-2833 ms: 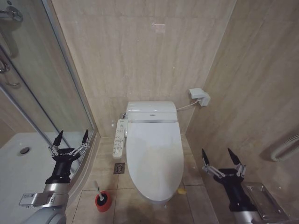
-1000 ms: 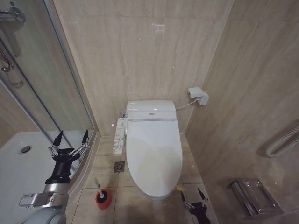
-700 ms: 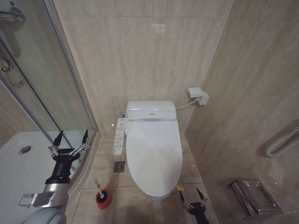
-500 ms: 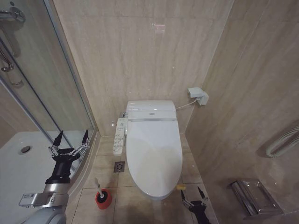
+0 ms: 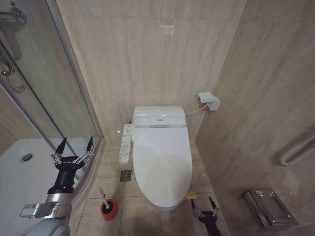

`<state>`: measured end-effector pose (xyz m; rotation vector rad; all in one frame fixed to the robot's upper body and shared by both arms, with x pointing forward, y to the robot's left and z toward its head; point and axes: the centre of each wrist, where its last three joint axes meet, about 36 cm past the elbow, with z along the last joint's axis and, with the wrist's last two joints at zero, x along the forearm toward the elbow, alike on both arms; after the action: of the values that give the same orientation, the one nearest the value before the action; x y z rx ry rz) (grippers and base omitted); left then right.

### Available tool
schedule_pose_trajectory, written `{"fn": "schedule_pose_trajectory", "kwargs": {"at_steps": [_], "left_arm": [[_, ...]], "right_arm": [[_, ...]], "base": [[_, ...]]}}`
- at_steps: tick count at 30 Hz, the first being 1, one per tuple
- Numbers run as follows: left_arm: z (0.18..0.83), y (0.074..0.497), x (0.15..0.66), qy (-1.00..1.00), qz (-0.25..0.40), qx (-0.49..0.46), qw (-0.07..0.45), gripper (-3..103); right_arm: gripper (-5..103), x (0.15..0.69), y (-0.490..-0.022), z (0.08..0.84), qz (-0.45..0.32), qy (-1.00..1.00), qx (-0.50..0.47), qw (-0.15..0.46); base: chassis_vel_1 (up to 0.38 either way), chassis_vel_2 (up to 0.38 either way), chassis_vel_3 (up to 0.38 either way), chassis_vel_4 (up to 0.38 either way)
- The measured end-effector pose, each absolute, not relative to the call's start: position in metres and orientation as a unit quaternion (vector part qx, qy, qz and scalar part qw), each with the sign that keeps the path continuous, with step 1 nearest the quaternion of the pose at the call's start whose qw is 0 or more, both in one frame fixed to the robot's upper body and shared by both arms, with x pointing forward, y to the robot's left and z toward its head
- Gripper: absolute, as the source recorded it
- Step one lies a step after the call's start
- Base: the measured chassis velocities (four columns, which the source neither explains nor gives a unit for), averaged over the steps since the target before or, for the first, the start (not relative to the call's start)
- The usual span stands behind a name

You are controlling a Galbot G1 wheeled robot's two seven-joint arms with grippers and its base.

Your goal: Open the toilet lid, clean the toilet bowl with a toilet brush, close the toilet lid, and flush.

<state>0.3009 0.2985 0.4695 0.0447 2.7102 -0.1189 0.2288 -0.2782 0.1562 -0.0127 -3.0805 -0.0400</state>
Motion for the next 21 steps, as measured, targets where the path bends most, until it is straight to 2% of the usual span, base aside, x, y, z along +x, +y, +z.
{"fn": "schedule_pose_trajectory", "kwargs": {"at_steps": [21], "left_arm": [[0.469,0.299,0.301,0.976,-0.043,0.016,0.213,100]], "right_arm": [[100,0.229,-0.274,0.127,-0.068,-0.997,0.011,-0.036]], "base": [[0.000,0.000,0.000,0.000]]}}
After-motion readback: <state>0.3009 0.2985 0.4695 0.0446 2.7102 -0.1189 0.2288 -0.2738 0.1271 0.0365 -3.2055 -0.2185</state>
